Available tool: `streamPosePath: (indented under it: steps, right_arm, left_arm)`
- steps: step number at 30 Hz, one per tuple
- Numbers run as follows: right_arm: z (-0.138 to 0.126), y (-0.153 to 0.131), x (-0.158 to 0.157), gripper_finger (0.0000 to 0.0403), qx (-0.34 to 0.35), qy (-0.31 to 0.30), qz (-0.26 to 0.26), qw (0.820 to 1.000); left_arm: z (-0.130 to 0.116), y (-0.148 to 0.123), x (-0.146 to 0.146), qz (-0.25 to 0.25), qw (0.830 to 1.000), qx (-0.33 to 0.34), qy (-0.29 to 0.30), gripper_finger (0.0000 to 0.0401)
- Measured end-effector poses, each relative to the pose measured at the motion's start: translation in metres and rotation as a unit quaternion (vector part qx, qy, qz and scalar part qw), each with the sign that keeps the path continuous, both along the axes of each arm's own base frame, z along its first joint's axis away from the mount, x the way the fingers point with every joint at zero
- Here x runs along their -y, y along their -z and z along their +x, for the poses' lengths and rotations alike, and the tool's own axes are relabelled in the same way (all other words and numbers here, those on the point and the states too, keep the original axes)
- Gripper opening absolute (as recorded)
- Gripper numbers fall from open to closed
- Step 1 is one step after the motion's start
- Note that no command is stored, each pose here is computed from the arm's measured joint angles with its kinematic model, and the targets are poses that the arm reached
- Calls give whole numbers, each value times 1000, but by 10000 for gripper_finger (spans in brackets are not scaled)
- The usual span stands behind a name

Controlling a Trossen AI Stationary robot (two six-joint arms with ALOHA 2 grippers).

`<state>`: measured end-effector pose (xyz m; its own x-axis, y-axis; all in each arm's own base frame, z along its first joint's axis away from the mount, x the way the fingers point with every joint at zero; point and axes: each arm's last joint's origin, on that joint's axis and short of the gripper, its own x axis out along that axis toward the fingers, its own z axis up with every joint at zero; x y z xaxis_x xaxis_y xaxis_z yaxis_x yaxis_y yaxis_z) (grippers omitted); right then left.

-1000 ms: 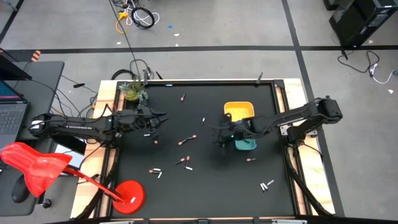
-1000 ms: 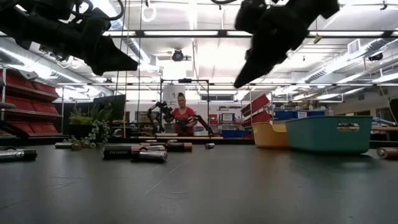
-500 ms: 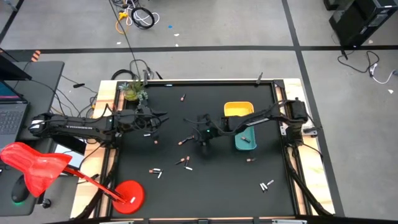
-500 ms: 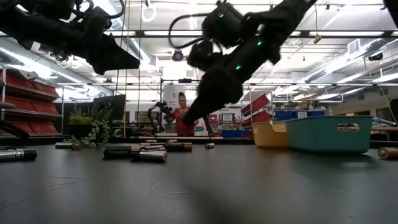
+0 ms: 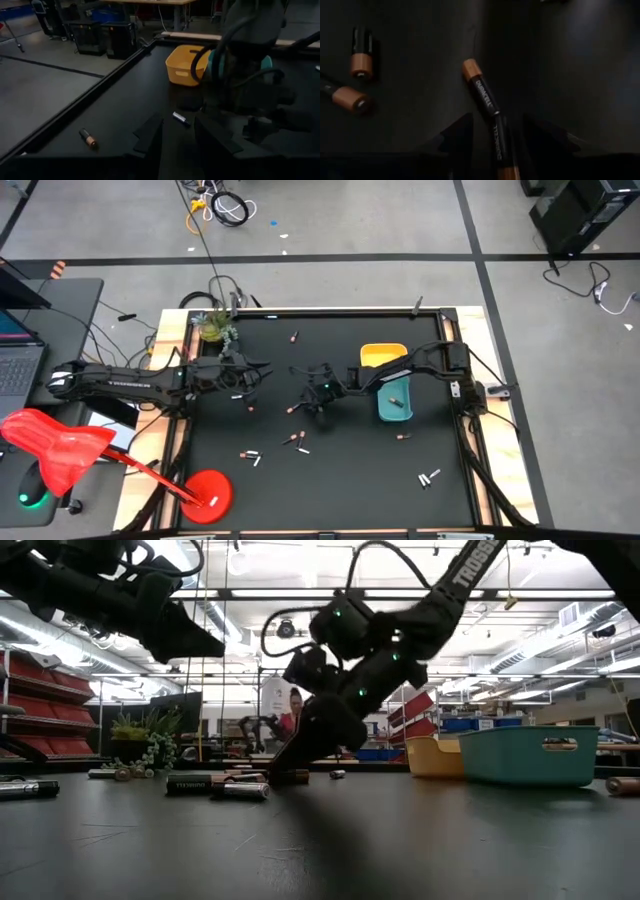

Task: Sort batteries
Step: Put the gold black battery into the blue bin

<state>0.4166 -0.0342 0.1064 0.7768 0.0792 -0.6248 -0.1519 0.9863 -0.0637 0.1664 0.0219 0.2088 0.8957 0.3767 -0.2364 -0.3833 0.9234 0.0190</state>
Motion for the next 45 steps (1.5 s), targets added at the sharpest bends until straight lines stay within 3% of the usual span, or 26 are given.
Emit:
streamPosePath:
  steps: [7, 12, 16, 20, 27, 30, 34, 39, 45]
  right_arm:
    - [-24, 22, 5, 148, 21, 30, 36, 999]
    - [-32, 27, 4, 46, 19, 40, 34, 998]
    - [-33, 25, 5, 47, 16, 44, 34, 998]
    - [-43, 5, 5, 47, -18, 62, 12, 998]
    - [-79, -69, -28, 47, -72, 99, -77, 989]
    - [-109, -94, -51, 47, -116, 129, -106, 979]
    - [-154, -118, -69, 47, -164, 223, -112, 954]
    - [-192, -126, -83, 53, -211, 320, -79, 920]
    - [-207, -109, -90, 80, -239, 373, -41, 896]
  left_arm:
    - [0, 0, 0, -1, 1000, 0, 4, 117]
    - [0, -2, 0, 0, 1000, 11, 4, 117]
    - [0, -2, 0, 0, 1000, 9, 4, 117]
    - [0, -2, 0, -1, 1000, 10, 4, 117]
    - [0, -3, 0, -2, 1000, 14, 4, 117]
    - [0, -3, 0, -4, 1000, 15, 3, 117]
    - [1, -3, 0, -12, 1000, 24, 1, 117]
    - [1, -6, 0, -13, 999, 35, 1, 117]
    - [1, -6, 0, -21, 999, 43, -1, 117]
